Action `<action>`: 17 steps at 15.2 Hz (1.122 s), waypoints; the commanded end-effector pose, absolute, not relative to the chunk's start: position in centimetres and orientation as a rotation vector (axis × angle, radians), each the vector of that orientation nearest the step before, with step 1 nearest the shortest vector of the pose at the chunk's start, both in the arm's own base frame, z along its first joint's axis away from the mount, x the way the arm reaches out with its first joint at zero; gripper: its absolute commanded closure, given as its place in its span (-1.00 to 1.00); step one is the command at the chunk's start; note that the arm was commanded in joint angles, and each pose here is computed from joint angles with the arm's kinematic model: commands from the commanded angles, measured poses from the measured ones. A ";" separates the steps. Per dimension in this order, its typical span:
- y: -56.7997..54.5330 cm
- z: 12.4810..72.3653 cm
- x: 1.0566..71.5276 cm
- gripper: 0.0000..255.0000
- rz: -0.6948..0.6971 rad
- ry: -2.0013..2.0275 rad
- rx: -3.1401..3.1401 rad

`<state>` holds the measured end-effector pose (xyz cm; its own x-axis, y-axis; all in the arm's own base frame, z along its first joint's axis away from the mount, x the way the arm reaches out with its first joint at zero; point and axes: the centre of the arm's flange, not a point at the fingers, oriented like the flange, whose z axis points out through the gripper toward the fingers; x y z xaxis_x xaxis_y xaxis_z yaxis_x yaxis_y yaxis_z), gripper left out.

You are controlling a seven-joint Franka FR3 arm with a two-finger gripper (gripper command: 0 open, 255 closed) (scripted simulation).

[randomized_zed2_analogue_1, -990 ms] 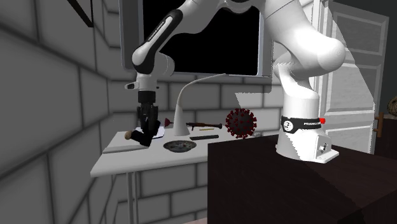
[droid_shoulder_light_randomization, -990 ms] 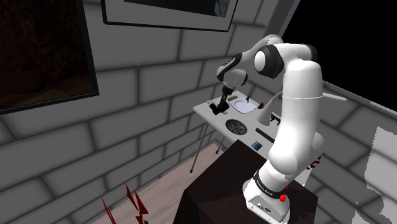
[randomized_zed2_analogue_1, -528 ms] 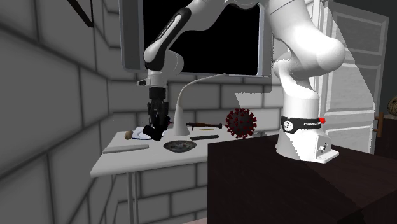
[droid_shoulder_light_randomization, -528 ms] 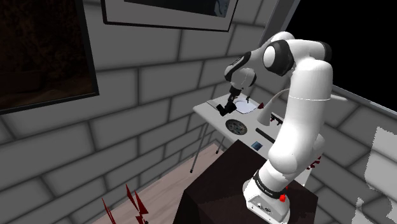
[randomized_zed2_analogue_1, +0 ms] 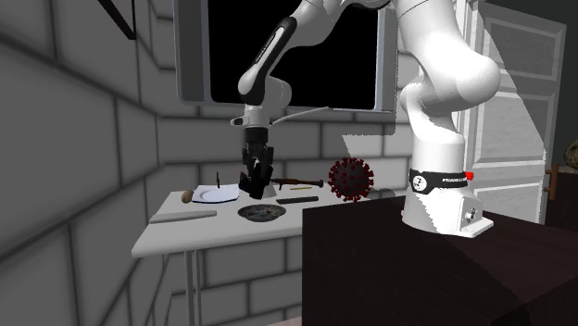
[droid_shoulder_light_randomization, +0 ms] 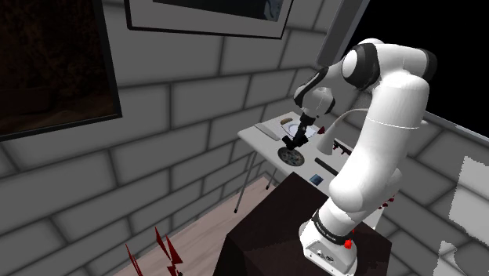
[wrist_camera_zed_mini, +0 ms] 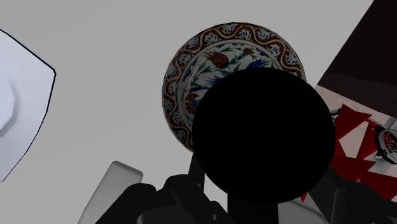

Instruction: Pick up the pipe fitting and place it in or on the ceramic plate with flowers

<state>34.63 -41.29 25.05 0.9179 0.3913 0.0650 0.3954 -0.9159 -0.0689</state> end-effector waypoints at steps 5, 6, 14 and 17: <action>-41.5 22.5 33.3 1.00 -0.077 -0.618 -2.997; -41.5 22.0 33.3 1.00 -0.077 -0.618 -2.997; -41.5 17.8 33.3 1.00 -0.077 -0.618 -2.997; -41.5 17.8 33.3 1.00 -0.077 -0.618 -2.997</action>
